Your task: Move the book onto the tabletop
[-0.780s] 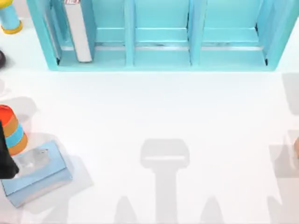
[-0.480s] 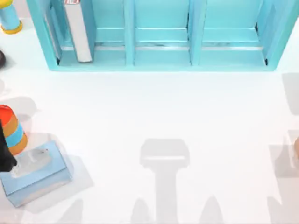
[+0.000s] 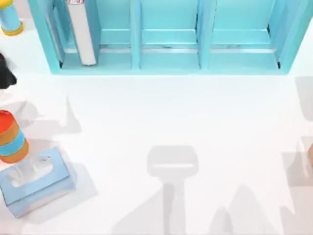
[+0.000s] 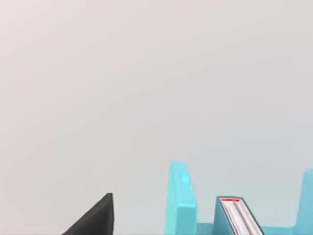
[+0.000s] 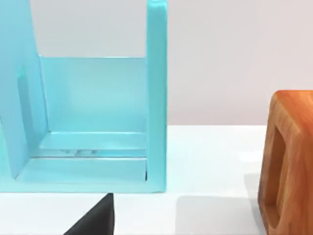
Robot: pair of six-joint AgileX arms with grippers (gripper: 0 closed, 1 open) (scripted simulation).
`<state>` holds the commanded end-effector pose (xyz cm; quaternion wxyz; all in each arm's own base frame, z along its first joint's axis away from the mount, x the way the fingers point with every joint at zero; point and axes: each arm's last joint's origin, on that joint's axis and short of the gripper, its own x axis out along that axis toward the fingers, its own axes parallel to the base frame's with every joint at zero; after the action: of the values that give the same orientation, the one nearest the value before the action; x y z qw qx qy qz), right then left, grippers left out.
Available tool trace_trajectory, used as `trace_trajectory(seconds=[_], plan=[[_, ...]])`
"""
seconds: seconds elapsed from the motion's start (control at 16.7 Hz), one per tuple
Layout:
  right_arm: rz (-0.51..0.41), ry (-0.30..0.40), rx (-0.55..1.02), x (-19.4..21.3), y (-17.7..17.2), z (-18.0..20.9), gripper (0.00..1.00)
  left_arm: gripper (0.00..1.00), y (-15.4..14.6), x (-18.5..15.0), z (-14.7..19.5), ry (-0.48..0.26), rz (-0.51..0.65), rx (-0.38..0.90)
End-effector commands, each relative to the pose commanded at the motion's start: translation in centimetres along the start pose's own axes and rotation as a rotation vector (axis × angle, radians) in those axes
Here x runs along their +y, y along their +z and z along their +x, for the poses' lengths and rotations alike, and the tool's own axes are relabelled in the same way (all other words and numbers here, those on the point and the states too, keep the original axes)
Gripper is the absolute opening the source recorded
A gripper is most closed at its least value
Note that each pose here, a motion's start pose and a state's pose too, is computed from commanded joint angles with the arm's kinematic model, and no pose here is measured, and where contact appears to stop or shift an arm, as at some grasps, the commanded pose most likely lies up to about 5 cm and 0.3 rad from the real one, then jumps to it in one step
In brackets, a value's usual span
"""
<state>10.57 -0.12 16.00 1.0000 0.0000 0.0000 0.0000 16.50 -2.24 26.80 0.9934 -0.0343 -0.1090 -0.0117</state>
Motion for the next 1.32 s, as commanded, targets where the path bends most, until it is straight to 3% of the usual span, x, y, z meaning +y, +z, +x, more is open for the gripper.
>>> trace_trajectory(seconds=[0.24,0.54,0.9,1.32], plan=[[0.000,0.000,0.000,0.0,0.0,0.0,1.00,1.00,-3.2,-2.4,7.7,0.002,-0.005,0.068],[0.000,0.000,0.000,0.0,0.0,0.0,1.00,1.00,-12.9,-5.8,13.7,-0.030,0.016,0.180],[0.000,0.000,0.000,0.0,0.0,0.0,1.00,1.00,-21.4,-6.7,14.5,-0.027,0.062,0.295],[0.000,0.000,0.000,0.0,0.0,0.0,1.00,1.00,-22.3,-6.5,14.3,-0.020,0.071,0.320]])
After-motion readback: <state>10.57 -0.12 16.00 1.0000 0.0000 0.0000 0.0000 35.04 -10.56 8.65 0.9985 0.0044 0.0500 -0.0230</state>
